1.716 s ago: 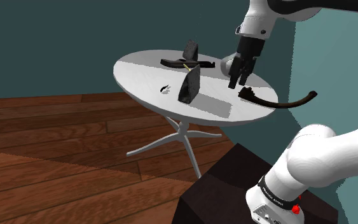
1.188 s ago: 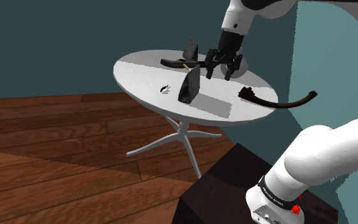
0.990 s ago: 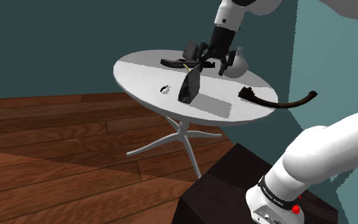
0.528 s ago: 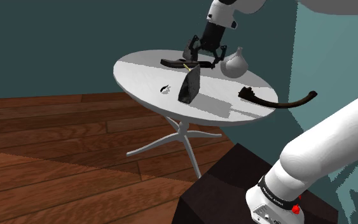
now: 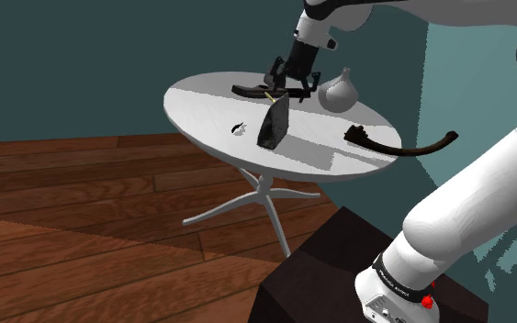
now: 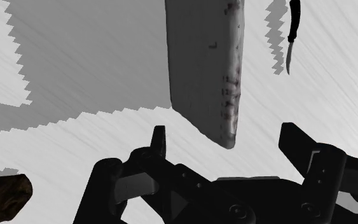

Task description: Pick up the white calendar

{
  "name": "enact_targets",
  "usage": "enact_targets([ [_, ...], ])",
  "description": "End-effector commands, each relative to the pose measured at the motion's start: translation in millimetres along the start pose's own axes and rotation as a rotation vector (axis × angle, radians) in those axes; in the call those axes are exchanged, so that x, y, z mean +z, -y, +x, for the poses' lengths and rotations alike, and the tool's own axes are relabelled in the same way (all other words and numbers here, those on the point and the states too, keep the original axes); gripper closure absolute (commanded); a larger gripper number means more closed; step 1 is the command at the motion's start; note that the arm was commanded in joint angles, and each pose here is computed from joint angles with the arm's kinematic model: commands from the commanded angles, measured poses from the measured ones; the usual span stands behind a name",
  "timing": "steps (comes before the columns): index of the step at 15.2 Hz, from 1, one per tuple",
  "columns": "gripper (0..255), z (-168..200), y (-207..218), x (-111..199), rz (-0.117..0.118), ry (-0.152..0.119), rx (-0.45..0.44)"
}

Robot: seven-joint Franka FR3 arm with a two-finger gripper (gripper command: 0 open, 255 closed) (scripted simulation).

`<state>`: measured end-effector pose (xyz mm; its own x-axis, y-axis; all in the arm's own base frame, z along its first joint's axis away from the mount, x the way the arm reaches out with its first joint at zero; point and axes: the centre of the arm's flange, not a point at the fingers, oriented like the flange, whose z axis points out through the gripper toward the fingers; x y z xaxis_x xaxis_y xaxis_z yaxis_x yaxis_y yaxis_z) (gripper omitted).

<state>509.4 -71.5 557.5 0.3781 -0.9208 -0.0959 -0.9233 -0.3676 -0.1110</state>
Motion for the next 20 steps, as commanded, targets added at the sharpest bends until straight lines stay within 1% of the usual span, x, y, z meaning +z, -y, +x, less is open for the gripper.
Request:
enact_targets([
  [1,0,0.4,-1.1,11.2,0.000,0.000,0.001],
  [4,0,0.6,-1.4,14.2,0.000,0.000,0.001],
  [5,255,0.8,-1.5,13.9,0.000,0.000,0.001],
  [14,255,0.6,-1.4,14.2,0.000,0.000,0.001],
  [20,255,-2.4,2.1,-17.2,0.000,0.000,0.001],
])
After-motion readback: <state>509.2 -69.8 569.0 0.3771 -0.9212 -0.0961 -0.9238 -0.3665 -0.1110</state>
